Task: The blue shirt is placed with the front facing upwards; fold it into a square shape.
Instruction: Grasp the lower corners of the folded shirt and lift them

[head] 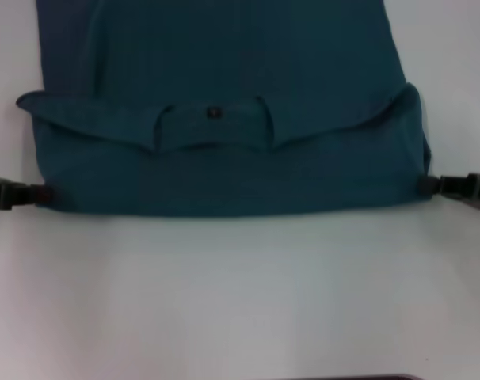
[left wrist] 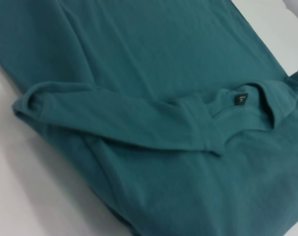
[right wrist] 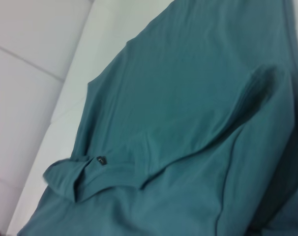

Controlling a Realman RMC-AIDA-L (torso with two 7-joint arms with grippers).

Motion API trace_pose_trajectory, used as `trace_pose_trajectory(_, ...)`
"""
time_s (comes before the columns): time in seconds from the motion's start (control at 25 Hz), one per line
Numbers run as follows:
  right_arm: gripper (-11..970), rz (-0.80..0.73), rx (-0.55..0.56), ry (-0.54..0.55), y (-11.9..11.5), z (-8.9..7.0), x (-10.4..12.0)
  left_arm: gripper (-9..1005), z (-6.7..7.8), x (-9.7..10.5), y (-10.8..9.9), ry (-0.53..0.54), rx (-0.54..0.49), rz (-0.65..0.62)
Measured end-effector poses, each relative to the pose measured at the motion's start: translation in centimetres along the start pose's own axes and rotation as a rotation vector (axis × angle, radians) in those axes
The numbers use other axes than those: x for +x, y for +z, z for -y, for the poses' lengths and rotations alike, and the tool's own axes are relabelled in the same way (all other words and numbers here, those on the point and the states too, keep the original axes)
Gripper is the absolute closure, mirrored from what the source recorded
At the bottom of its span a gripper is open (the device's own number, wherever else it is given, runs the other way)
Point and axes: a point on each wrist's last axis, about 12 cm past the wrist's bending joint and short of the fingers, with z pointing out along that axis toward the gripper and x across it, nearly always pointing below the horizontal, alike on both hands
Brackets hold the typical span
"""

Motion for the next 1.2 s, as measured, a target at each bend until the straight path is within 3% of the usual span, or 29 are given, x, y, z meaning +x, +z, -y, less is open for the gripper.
trace_pose_trajectory(0.56, 927, -0.014, -0.099, -0.026, -3.3, -0.1, 6.4, 997, 0.6, 5.1, -2.3, -0.036, 0.128, -0.004)
trace_pose_trajectory(1.2, 928, -0.006, -0.125, -0.039, -6.7, -0.5, 9.7, 997, 1.5, 10.1, -4.4, -0.074, 0.208, -0.001)
